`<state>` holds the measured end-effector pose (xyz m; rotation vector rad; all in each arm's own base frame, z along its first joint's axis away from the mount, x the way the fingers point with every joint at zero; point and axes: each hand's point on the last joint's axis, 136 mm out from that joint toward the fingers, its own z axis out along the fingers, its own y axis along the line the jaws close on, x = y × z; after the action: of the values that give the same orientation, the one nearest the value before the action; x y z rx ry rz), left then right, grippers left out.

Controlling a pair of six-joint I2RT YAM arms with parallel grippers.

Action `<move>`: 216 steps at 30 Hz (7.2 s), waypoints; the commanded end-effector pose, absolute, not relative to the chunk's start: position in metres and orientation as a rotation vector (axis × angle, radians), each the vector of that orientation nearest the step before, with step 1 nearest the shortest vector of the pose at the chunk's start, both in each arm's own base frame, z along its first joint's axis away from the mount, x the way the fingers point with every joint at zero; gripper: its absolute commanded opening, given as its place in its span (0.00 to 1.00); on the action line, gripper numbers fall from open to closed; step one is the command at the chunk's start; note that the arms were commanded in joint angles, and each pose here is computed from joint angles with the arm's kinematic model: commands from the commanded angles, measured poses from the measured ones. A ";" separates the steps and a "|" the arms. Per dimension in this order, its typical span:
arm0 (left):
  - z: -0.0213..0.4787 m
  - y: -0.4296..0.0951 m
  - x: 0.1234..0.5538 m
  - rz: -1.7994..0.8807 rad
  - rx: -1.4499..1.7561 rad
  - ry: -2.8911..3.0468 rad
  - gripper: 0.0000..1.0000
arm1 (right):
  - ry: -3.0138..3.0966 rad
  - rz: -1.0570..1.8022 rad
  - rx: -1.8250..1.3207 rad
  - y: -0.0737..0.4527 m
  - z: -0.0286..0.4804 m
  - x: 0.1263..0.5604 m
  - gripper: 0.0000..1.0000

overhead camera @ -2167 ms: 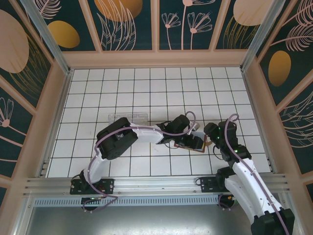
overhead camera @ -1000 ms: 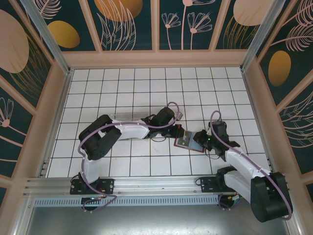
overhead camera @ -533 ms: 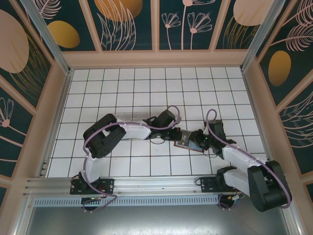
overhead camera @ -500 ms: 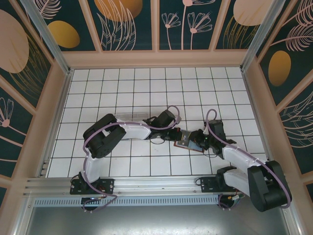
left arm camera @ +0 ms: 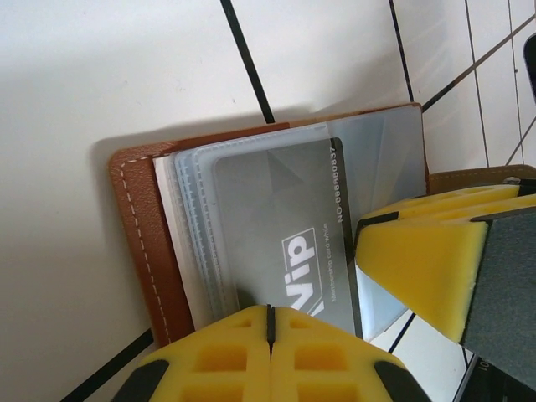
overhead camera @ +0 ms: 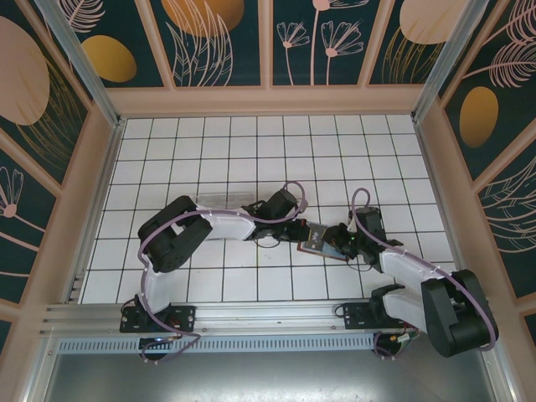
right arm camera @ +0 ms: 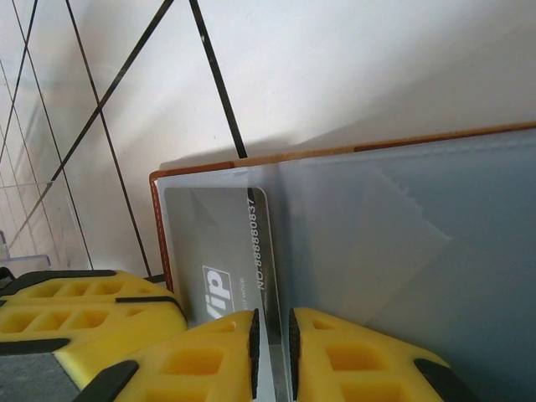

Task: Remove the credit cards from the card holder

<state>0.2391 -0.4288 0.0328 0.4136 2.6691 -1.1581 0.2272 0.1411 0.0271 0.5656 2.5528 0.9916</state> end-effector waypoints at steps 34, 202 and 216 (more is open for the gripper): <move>-0.001 -0.409 0.230 -1.062 0.340 2.794 0.00 | 2.542 1.021 0.550 0.141 0.024 0.222 0.00; 0.065 -0.126 0.220 0.539 1.881 1.935 0.00 | 1.818 1.053 -0.032 0.173 0.233 0.236 0.99; 0.054 -0.121 0.220 0.559 1.857 1.955 0.00 | 1.817 1.058 -0.035 0.174 0.234 0.236 0.99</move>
<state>0.2237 -0.1241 0.0613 1.8478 1.9349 0.5643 0.2362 0.1733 0.2324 -0.0456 1.8320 1.0438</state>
